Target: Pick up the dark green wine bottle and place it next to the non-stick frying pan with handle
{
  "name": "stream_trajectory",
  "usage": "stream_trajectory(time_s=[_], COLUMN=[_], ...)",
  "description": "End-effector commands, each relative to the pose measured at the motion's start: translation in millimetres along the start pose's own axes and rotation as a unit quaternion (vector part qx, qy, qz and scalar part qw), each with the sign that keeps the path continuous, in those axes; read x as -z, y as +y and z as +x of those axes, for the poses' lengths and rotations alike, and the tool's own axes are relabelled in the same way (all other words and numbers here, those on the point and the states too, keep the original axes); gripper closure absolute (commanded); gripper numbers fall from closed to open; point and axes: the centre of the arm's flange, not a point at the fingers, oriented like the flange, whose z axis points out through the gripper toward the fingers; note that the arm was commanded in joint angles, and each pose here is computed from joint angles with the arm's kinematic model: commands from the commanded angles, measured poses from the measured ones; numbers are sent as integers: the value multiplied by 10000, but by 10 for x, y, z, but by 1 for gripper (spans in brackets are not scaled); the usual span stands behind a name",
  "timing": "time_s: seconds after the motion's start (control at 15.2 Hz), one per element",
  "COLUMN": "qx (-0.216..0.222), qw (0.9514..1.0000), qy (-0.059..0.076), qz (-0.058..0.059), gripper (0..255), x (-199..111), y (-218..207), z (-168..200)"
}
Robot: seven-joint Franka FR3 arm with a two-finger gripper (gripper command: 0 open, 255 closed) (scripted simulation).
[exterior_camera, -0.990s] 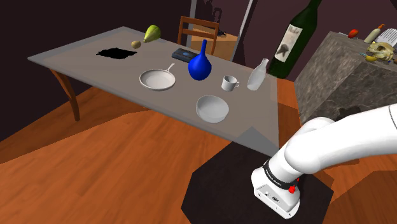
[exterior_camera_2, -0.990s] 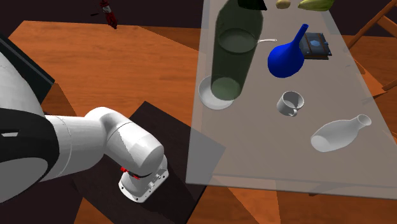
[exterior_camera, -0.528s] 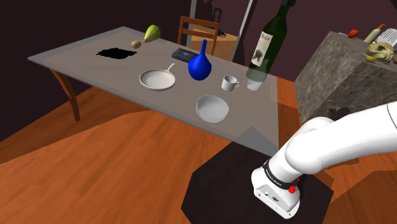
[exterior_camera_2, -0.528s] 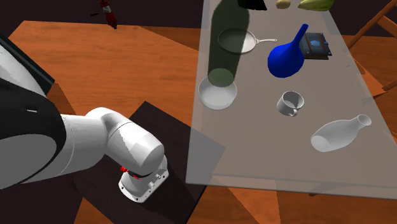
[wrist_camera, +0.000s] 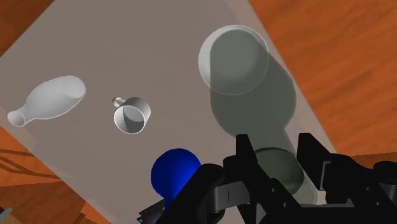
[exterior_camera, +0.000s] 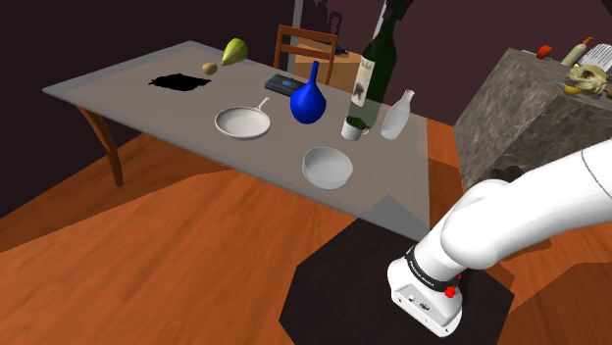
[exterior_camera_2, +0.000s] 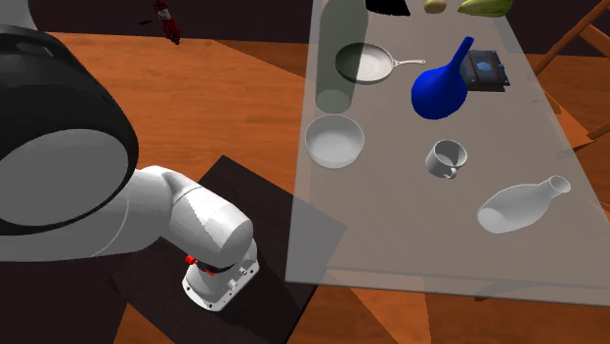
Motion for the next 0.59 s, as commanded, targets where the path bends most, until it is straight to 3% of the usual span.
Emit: stream_trajectory(time_s=[0.0, 0.53], qx=[-5, -5], qw=[10000, 10000], qy=[8, 8], qz=[1, 1], gripper=[255, 255], x=[-177, -703], y=[-154, -771], z=[146, 823])
